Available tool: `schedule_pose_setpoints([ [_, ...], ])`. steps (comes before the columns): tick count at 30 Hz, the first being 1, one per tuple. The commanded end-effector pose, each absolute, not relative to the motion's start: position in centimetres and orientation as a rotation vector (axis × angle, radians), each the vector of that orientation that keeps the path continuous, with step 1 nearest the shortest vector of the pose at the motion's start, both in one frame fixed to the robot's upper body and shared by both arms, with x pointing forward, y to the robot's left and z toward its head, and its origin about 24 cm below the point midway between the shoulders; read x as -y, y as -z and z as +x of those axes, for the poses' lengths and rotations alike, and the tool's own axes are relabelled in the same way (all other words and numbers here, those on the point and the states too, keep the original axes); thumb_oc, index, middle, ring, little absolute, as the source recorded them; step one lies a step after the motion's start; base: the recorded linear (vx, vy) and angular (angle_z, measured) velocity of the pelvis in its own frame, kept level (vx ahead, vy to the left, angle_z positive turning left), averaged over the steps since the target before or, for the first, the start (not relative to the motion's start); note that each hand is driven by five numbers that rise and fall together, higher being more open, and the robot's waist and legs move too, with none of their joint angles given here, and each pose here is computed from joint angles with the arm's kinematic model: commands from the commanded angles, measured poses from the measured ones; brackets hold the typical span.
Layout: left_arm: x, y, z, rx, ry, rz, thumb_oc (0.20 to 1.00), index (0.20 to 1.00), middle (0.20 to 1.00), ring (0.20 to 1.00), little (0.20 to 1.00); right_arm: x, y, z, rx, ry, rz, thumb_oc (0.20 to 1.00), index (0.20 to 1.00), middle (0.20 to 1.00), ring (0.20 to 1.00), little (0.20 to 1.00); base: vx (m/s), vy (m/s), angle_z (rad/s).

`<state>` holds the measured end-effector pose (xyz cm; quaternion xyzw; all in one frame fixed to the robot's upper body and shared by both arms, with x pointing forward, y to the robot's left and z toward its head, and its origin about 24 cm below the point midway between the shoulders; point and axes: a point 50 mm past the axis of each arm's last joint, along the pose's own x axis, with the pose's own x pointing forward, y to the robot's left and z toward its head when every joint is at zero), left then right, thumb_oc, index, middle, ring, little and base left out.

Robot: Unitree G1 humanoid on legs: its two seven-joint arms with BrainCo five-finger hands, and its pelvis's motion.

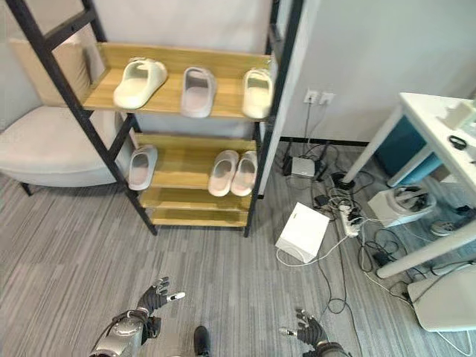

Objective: Arrange the slippers neatly on the shoe rack.

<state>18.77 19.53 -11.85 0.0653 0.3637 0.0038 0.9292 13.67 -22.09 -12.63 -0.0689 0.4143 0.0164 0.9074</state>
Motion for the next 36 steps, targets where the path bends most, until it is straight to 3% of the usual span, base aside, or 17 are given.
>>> schedule_pose_setpoints([
  [1,-20.4,10.3,20.5,-0.645,-0.033,0.137,1.0,1.0,1.0,1.0,1.0,22.5,12.1,14.6,-0.809,-0.033,-0.142,1.0,1.0,1.0,1.0,1.0,0.24,0.076,-0.13],
  [20,-18.9,10.8,19.9,-0.664,0.01,0.094,1.0,1.0,1.0,1.0,1.0,25.1,11.6,13.9,-0.816,0.036,-0.152,1.0,1.0,1.0,1.0,1.0,0.14,-0.054,0.24],
  [28,-18.4,11.2,19.9,-0.683,0.005,0.088,1.0,1.0,1.0,1.0,1.0,25.4,11.8,13.9,-0.836,0.048,-0.181,1.0,1.0,1.0,1.0,1.0,0.32,0.323,-0.08],
  [36,-19.6,10.7,20.1,-0.664,0.022,0.152,1.0,1.0,1.0,1.0,1.0,22.4,11.2,16.6,-0.753,-0.025,-0.14,1.0,1.0,1.0,1.0,1.0,0.14,0.274,-0.31],
])
